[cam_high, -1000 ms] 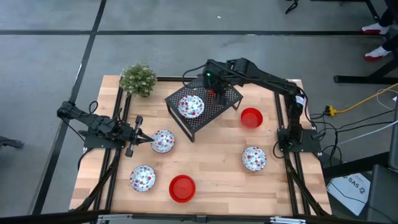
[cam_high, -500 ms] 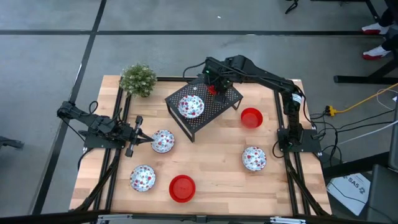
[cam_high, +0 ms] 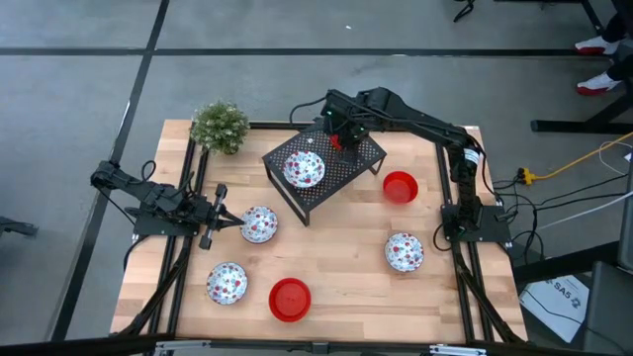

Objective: Pick & Place Mini bowls
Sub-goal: Stack the red bowl on the red bowl on the shelf

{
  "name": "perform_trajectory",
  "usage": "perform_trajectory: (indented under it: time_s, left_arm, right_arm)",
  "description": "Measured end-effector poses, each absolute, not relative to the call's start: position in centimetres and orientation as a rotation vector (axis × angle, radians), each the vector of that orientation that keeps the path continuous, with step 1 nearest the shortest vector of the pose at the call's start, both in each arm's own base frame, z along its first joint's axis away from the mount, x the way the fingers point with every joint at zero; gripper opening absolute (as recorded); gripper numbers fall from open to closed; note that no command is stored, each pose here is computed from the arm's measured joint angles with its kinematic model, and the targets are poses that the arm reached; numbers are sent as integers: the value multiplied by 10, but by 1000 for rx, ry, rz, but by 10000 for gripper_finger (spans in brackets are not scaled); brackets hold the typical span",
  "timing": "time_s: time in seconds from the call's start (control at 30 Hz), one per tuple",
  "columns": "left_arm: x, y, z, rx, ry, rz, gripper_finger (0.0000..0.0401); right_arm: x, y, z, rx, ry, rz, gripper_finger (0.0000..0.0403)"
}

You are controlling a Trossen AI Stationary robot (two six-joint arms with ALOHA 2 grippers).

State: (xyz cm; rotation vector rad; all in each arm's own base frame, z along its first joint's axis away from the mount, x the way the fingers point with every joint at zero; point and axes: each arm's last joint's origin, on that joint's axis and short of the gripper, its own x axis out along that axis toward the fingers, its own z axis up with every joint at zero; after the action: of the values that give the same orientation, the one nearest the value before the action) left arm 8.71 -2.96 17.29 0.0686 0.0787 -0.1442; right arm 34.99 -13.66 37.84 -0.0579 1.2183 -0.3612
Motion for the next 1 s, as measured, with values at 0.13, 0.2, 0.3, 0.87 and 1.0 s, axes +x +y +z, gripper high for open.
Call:
perform_trajectory:
  time_s: [0.13,0.2,0.3,0.87,1.0]
  left_arm:
    - [87,-30,173,68,79,-144,4]
    - [87,-30,173,69,79,-144,4]
    - [87,-30,173,68,78,-145,4]
    - [87,-30,173,69,79,-144,4]
    - [87,-30,173,69,79,-144,4]
  right_arm:
    - [350,-137,378,-60,1219,-361,42]
    - [350,-137,378,-59,1219,-361,42]
    - [350,-137,378,-64,1221,-381,42]
    - [349,-138,379,-34,1215,-457,30]
    - [349,-138,379,0,1206,-482,62]
